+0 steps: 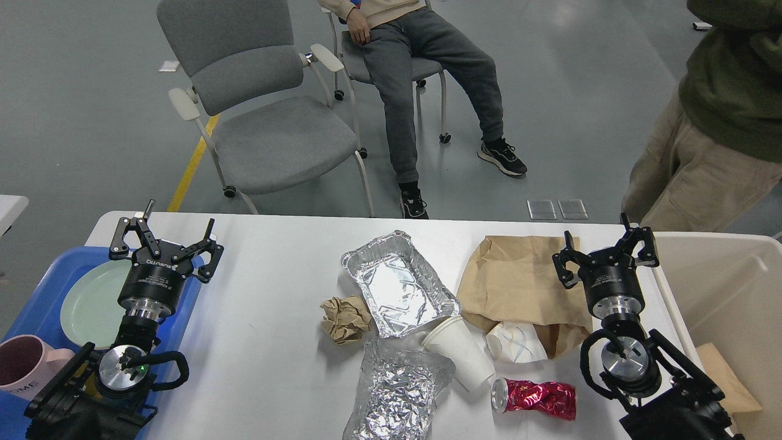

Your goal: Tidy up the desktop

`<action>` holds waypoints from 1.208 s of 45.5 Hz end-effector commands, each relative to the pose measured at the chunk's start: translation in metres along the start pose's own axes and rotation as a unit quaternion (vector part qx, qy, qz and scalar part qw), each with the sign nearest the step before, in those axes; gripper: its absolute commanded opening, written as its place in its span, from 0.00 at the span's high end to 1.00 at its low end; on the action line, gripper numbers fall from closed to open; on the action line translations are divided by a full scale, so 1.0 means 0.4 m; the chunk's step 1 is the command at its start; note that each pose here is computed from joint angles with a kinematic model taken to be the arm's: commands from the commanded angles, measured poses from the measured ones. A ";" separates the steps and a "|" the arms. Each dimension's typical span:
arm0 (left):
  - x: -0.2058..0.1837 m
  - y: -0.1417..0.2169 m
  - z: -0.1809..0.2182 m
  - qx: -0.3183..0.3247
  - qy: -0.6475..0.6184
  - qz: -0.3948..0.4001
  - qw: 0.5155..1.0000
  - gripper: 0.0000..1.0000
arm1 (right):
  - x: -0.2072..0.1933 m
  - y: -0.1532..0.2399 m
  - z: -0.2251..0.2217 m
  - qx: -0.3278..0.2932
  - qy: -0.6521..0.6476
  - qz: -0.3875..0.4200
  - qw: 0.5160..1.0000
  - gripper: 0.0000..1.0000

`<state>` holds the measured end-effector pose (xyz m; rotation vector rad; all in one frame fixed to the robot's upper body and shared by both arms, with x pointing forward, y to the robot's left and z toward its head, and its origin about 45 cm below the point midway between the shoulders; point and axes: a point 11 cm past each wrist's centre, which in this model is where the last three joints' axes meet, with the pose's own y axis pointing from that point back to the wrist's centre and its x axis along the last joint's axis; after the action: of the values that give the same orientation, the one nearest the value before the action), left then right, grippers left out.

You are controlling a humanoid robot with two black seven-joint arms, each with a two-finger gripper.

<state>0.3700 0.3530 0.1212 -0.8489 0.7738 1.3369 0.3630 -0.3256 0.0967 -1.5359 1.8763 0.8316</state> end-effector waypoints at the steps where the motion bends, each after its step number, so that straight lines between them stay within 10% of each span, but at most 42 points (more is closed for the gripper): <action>1: 0.001 0.001 0.002 0.001 0.004 -0.004 1.000 0.04 | -0.001 0.000 0.000 0.000 0.000 -0.001 1.000 0.00; 55: -0.001 0.001 -0.002 0.000 0.005 -0.005 1.000 0.03 | -0.001 0.000 0.000 0.000 -0.001 0.000 1.000 0.00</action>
<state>0.3697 0.3522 0.1211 -0.8593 0.7757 1.3242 0.3630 -0.3254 0.0969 -1.5355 1.8752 0.8317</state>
